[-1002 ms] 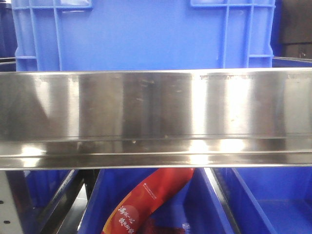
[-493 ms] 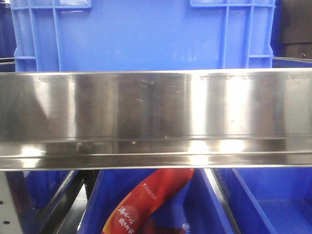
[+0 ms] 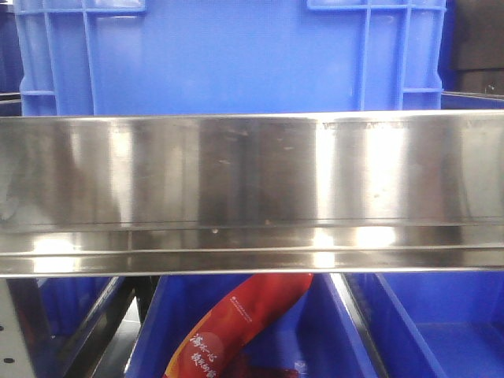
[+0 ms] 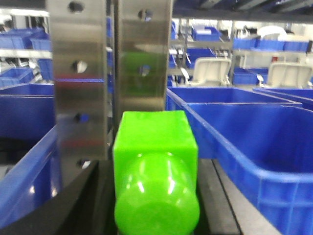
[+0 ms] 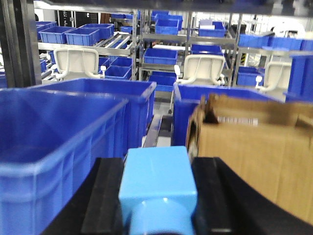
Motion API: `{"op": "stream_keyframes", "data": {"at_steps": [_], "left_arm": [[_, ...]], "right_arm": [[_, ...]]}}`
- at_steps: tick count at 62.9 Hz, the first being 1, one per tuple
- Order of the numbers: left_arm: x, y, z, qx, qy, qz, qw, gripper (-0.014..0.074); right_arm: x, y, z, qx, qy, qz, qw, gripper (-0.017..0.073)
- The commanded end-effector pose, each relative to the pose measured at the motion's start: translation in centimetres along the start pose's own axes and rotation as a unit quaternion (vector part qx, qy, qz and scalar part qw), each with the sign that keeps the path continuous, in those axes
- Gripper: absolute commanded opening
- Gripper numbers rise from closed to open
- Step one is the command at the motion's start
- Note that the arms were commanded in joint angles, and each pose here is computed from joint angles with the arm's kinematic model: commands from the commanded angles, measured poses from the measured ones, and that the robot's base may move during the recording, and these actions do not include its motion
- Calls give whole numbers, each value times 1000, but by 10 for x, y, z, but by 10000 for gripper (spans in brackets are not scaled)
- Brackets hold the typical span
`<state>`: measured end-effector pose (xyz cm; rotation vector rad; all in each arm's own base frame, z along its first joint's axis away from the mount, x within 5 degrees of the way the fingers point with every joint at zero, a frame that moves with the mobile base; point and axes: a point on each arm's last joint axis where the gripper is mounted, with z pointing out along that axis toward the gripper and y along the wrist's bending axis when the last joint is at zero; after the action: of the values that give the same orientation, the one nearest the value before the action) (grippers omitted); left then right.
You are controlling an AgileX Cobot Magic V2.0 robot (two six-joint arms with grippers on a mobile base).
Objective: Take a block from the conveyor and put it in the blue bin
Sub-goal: 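Move left gripper with green block over a blue bin and open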
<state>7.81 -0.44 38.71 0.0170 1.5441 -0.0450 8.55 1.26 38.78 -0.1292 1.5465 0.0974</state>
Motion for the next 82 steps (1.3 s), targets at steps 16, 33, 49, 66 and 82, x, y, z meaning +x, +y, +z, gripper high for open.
{"op": "stream_keyframes", "data": {"at_steps": [16,33,49,66,82], "left_arm": [[-67,-5,45,44,36,11,998,-111],[-79,-14,74,102,74,-29,992,-111],[-73,-44,110,179,106,11,978,-111],[-56,-115,163,272,112,58,954,-111],[-36,-144,205,275,165,-61,945,-111]], "right_arm": [[-39,7,70,-31,24,-10,999,-161],[-53,48,118,-124,37,-12,992,-161],[-46,76,150,-164,43,17,985,-161],[-39,86,175,-170,72,60,981,-161],[-32,98,186,-179,67,61,980,-161]]}}
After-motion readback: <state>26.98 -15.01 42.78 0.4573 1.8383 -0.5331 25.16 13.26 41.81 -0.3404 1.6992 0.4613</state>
